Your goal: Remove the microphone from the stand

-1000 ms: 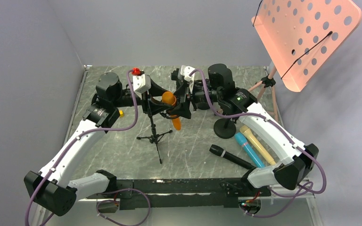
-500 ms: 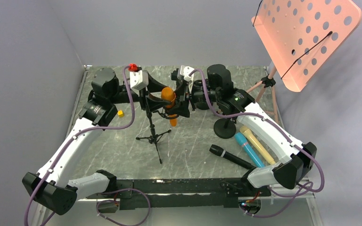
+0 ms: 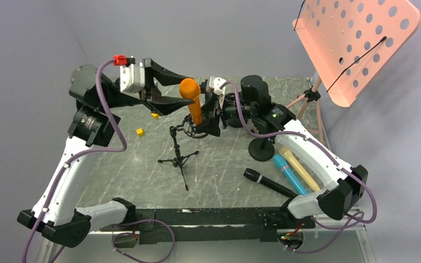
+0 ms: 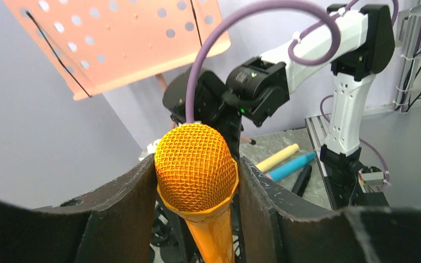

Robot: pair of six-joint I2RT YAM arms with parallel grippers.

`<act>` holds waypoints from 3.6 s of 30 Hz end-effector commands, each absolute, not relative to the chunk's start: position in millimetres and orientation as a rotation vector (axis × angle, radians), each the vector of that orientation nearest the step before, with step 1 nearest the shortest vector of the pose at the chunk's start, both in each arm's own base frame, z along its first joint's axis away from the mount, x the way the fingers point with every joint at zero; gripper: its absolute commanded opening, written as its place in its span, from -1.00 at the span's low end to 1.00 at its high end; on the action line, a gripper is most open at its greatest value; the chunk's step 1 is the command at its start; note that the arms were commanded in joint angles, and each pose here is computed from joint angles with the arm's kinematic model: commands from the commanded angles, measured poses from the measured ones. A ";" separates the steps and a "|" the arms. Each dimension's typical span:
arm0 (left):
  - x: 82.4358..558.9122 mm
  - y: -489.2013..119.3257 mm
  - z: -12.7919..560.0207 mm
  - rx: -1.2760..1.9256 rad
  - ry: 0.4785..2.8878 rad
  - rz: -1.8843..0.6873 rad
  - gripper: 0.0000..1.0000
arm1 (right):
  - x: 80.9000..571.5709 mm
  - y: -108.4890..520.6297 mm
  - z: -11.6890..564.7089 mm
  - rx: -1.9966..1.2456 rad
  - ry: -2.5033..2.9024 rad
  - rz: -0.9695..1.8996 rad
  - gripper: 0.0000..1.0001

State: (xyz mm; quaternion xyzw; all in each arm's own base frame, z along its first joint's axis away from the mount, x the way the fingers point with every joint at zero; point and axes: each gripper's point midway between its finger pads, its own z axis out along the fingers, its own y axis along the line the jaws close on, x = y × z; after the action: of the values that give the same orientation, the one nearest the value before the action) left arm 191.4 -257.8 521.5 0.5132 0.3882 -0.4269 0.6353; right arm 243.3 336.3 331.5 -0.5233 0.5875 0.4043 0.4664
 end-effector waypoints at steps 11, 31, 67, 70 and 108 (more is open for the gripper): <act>147.5 -239.1 609.0 1.169 0.692 -0.932 -1.00 | 247.9 339.6 309.1 -1.331 1.501 0.961 0.51; 121.6 -203.0 572.7 1.126 0.858 -0.760 -1.00 | 228.2 322.1 472.1 -1.217 1.242 0.930 0.99; 195.9 -230.0 590.9 0.854 0.832 -0.929 -1.00 | 214.9 367.0 494.1 -1.191 1.178 1.318 0.46; 199.4 -230.8 591.0 0.842 0.843 -0.936 -1.00 | 217.4 371.3 498.5 -1.178 1.161 1.320 0.39; 210.5 -174.9 557.2 0.783 0.975 -0.761 0.64 | 246.6 28.2 352.9 -0.536 1.999 -0.041 -1.00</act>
State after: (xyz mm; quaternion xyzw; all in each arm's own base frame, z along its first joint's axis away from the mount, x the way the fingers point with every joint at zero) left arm 208.9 -180.3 547.8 0.3738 0.4537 -0.3274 0.7397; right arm 260.1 80.8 414.8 -0.2776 0.7476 0.0727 0.5990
